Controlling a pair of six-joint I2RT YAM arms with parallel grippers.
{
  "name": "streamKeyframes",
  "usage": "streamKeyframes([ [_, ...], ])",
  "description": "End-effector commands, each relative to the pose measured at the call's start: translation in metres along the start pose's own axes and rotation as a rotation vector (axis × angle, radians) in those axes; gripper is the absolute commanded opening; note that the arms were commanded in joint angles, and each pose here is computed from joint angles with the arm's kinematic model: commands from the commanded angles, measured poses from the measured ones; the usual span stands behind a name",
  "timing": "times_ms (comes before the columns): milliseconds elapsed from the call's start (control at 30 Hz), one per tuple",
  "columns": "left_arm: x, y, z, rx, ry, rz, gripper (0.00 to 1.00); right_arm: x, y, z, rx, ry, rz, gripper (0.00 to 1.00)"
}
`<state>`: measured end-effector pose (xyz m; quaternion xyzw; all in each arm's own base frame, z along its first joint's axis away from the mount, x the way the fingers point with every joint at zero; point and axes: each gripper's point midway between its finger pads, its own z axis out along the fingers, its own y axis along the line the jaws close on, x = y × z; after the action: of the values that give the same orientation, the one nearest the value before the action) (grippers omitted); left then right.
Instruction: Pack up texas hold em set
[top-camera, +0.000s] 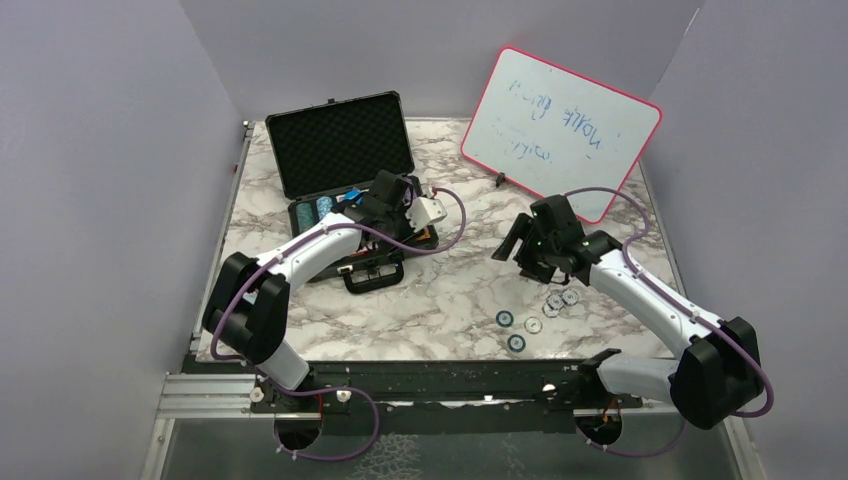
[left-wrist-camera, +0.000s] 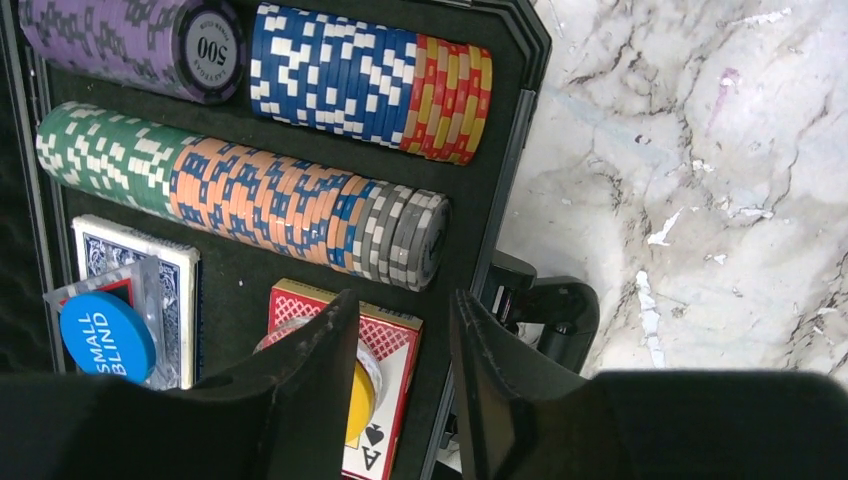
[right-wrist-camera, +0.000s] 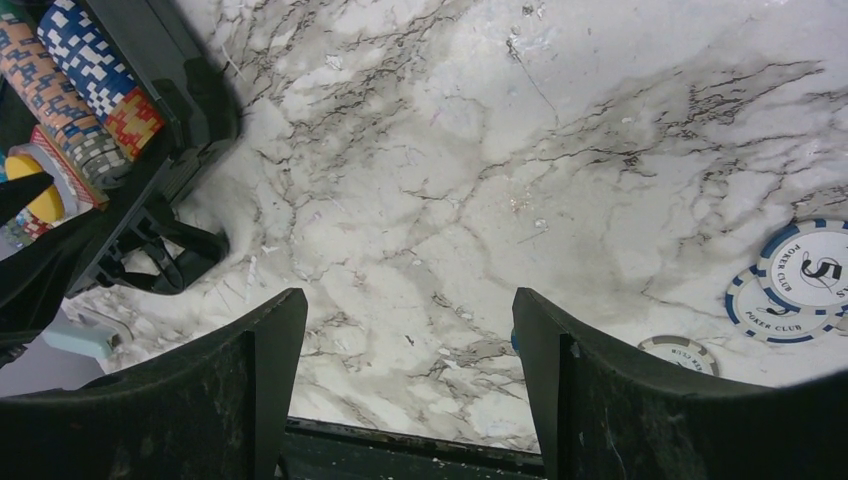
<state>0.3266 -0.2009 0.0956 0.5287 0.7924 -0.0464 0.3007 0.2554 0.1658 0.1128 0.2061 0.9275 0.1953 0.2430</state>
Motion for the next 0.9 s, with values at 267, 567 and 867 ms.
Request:
streamKeyframes([
  [267, -0.043, 0.009, -0.033, -0.044, -0.19, -0.08, 0.58, 0.012, -0.066, -0.006, 0.305, 0.017, -0.054, 0.78],
  [567, -0.106, -0.009, -0.055, 0.103, -0.437, -0.345, 0.76, 0.044, -0.115, -0.004, 0.522, 0.139, -0.038, 0.78],
  [867, -0.13, -0.015, -0.077, 0.135, -0.645, -0.452, 0.76, 0.081, -0.135, 0.0, 0.513, 0.222, 0.019, 0.74],
])
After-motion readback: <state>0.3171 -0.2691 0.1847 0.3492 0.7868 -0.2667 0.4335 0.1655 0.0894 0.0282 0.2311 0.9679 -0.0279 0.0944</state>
